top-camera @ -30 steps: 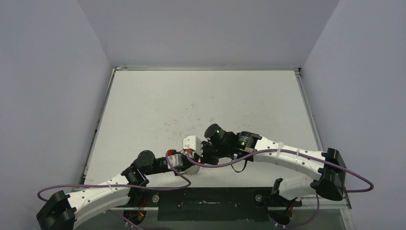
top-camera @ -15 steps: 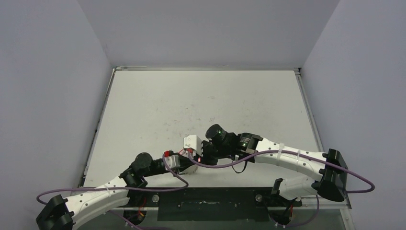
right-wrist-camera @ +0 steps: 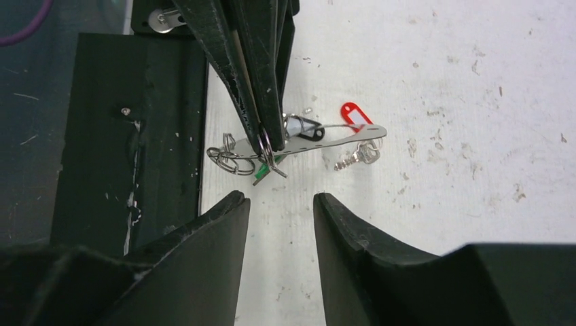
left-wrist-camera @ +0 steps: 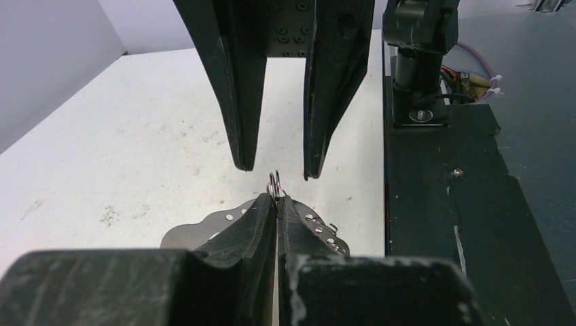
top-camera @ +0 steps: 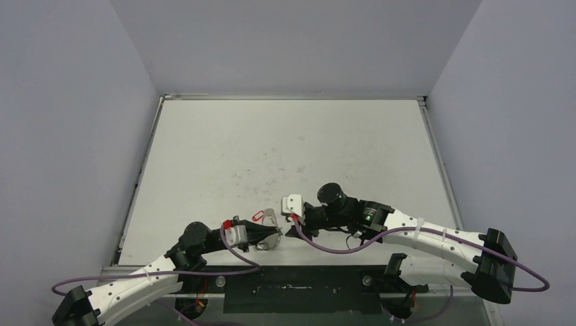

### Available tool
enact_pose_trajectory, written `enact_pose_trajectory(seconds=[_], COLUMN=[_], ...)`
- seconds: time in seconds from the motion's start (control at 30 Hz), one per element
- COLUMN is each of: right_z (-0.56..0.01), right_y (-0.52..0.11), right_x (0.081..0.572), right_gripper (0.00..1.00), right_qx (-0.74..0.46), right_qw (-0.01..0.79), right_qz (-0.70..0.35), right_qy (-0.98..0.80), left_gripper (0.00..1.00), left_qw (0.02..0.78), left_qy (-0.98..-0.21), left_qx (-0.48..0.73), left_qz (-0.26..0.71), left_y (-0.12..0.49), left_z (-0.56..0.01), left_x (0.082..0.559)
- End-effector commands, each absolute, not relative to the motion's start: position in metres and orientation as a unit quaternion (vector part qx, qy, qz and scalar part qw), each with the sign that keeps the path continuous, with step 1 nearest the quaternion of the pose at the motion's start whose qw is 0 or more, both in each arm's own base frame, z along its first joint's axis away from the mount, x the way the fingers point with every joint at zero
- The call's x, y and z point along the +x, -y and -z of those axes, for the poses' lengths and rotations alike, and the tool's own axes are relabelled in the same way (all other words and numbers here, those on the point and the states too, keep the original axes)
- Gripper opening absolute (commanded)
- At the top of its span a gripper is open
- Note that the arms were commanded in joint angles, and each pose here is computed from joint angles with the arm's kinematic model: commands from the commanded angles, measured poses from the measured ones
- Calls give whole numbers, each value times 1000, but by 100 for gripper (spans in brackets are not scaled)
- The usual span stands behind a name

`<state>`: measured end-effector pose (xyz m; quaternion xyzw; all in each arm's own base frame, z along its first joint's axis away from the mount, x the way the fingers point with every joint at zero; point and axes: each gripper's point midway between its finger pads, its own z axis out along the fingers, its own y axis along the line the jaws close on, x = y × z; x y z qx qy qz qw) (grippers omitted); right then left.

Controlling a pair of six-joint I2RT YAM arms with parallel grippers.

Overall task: Put the keys on the keyring
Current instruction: Adjust the key on the keyring.

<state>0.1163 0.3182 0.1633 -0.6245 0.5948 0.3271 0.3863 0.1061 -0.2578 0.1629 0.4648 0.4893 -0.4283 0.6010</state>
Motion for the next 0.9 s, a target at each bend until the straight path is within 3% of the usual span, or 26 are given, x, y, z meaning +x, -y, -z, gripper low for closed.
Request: enact_pose_trajectory(seconds=[0.0, 0.1, 0.27, 0.87], right_z=[-191, -192, -202, -179], right_y=[-338, -343, -350, -341], right_x=[111, 110, 109, 116], right_gripper=[40, 39, 28, 25], right_qx=[-629, -628, -619, -625], right_qw=[432, 436, 455, 433], right_qz=[-374, -385, -403, -387], right_qy=[-527, -517, -497, -521], left_gripper=[0, 0, 0, 0], left_qw=[629, 629, 630, 634], left_qy=[-441, -438, -437, -430], left_qx=[465, 465, 464, 466], left_qz=[441, 443, 445, 444], left_y=[258, 258, 258, 258], left_z=[-187, -188, -189, -193], left_x=[99, 97, 97, 97])
